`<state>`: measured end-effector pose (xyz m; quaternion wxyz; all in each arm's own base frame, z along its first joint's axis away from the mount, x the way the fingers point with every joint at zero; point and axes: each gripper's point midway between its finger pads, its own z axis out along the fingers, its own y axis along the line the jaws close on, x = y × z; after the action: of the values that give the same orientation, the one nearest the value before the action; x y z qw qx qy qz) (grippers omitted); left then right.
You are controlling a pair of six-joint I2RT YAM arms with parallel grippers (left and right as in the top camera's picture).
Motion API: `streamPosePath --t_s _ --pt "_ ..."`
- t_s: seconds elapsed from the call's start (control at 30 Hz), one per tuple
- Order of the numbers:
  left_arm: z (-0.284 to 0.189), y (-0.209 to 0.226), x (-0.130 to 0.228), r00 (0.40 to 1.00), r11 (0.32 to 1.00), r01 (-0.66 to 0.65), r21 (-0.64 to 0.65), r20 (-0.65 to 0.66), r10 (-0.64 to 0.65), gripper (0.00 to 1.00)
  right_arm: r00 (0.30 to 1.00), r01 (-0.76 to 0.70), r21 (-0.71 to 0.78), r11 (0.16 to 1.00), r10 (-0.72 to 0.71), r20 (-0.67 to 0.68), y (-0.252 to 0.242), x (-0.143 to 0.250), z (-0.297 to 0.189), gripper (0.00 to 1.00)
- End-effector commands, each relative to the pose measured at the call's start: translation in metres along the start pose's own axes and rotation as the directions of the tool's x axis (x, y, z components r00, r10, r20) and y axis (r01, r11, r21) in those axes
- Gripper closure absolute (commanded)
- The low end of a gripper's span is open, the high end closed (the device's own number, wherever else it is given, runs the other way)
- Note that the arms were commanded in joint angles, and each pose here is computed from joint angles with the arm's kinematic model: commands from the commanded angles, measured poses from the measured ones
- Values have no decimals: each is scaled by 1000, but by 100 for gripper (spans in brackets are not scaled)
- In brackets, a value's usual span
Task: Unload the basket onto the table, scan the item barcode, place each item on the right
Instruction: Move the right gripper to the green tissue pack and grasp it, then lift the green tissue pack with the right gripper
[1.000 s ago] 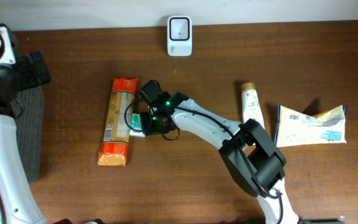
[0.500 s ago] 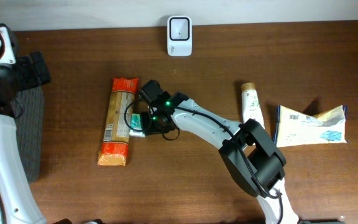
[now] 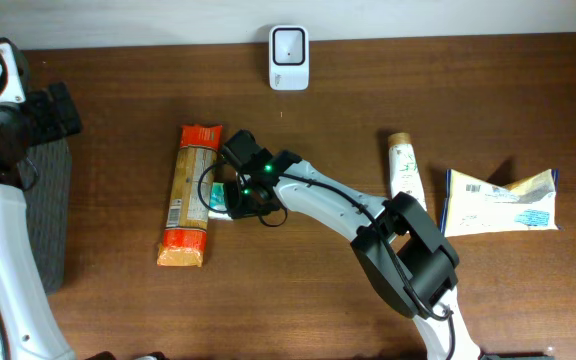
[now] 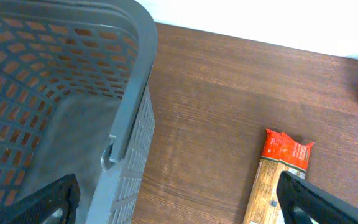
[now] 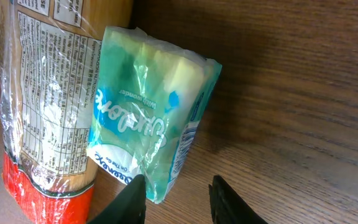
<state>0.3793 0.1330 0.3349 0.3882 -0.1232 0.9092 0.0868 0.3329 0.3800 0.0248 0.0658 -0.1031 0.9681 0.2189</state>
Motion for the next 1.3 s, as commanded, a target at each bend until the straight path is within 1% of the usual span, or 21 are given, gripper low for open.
streamPosePath --t_s 0.0,0.43,0.67,0.77,0.9,0.97,1.07,1.17,1.27 --pt "-5 2 -4 1000 1000 -14 -7 17 14 1 1000 1 17 1000 -1 -10 -2 5 8 67" --pt "-5 2 -4 1000 1000 -14 -7 17 14 1 1000 1 16 1000 -1 -9 -3 5 11 66" --pt "-5 2 -4 1000 1000 -14 -7 17 14 1 999 17 -17 1000 -16 46 6 -9 12 67" --pt "-5 2 -4 1000 1000 -14 -7 17 14 1 997 -3 0 1000 3 79 3 -16 15 67" --pt "-5 2 -4 1000 1000 -14 -7 17 14 1 998 -24 17 1000 23 59 -5 -11 28 72" --pt "-5 2 -4 1000 1000 -14 -7 17 14 1 999 -26 15 1000 25 48 -6 -9 31 76" --pt "-5 2 -4 1000 1000 -14 -7 17 14 1 999 -26 15 1000 25 46 -6 -9 32 87" --pt "-5 2 -4 1000 1000 -14 -7 17 14 1 999 -28 10 1000 28 23 -6 -4 31 96" --pt "-5 2 -4 1000 1000 -14 -7 17 14 1 1000 -31 27 999 31 3 -10 0 30 96"
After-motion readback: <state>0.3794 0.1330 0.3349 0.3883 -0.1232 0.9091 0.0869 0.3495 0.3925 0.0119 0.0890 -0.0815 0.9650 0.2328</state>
